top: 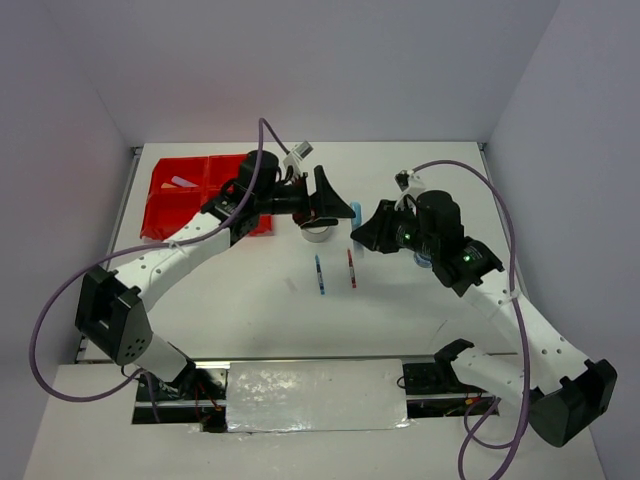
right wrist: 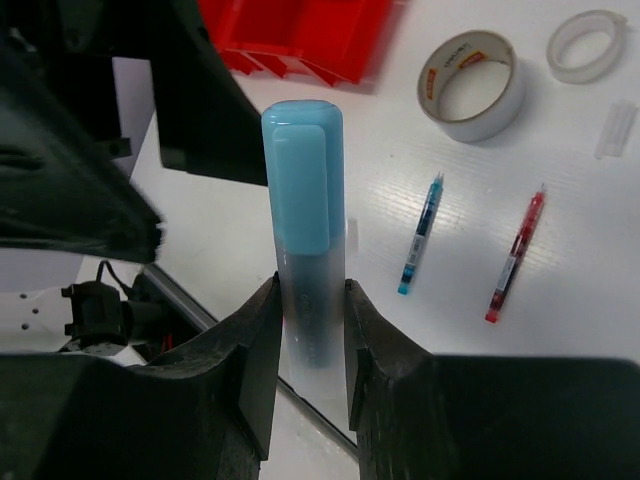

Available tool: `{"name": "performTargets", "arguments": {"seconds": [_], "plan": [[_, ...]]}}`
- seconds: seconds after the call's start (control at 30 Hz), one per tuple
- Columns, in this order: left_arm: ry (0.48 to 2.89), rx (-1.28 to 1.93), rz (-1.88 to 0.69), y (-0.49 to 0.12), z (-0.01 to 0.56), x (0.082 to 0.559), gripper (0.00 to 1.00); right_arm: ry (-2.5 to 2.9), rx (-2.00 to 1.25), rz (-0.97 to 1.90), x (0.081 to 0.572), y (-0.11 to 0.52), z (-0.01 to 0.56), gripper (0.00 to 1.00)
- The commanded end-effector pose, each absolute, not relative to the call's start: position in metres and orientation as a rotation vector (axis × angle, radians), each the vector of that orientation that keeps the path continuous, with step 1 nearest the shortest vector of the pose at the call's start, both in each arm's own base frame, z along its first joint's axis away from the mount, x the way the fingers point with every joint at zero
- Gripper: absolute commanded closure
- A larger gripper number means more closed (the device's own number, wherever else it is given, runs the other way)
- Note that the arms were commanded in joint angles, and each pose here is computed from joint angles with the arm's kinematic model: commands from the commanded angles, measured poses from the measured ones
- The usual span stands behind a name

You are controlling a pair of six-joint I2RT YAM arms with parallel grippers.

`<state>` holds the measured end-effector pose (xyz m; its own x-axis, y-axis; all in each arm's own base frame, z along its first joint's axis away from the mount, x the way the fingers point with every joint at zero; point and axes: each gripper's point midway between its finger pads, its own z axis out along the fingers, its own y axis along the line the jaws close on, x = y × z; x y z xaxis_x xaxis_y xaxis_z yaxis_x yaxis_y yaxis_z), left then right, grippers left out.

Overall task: Sort the stationery into containers
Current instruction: Pick up the pen from the center of the board, then place the pen in the storage box.

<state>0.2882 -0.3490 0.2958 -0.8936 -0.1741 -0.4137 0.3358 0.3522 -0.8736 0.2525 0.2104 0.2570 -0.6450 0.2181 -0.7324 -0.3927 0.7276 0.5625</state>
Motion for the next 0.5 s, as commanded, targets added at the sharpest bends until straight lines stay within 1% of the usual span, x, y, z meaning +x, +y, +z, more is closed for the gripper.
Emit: {"name": "performTargets", "arguments": {"seconds": [0.0,0.17,0.23,0.27,0.3,0.37,0.4,0.47], "plan": [[2.178,0.146,-1.534,-0.351,0.295,0.296,0.08,2.006,-0.212,0.979,0.249,0.225,0.285,1.00],[2.187,0.131,-1.523,-0.353,0.289,0.302,0.09,2.030,-0.260,0.988,0.248,0.237,0.281,1.00],[2.175,0.131,-1.524,-0.355,0.292,0.305,0.12,2.044,-0.267,0.985,0.249,0.241,0.277,1.00],[2.178,0.135,-1.525,-0.356,0.291,0.306,0.17,2.039,-0.266,0.991,0.251,0.243,0.278,1.00],[2.176,0.139,-1.527,-0.357,0.291,0.306,0.26,2.044,-0.262,0.986,0.253,0.243,0.276,1.00],[2.183,0.143,-1.535,-0.359,0.289,0.307,0.49,2.040,-0.248,0.977,0.256,0.244,0.279,1.00],[2.187,0.144,-1.541,-0.359,0.288,0.306,0.67,2.055,-0.247,0.966,0.259,0.245,0.276,1.00],[2.206,0.143,-1.540,-0.360,0.282,0.308,0.81,2.055,-0.247,0.961,0.263,0.246,0.277,0.99]]}}
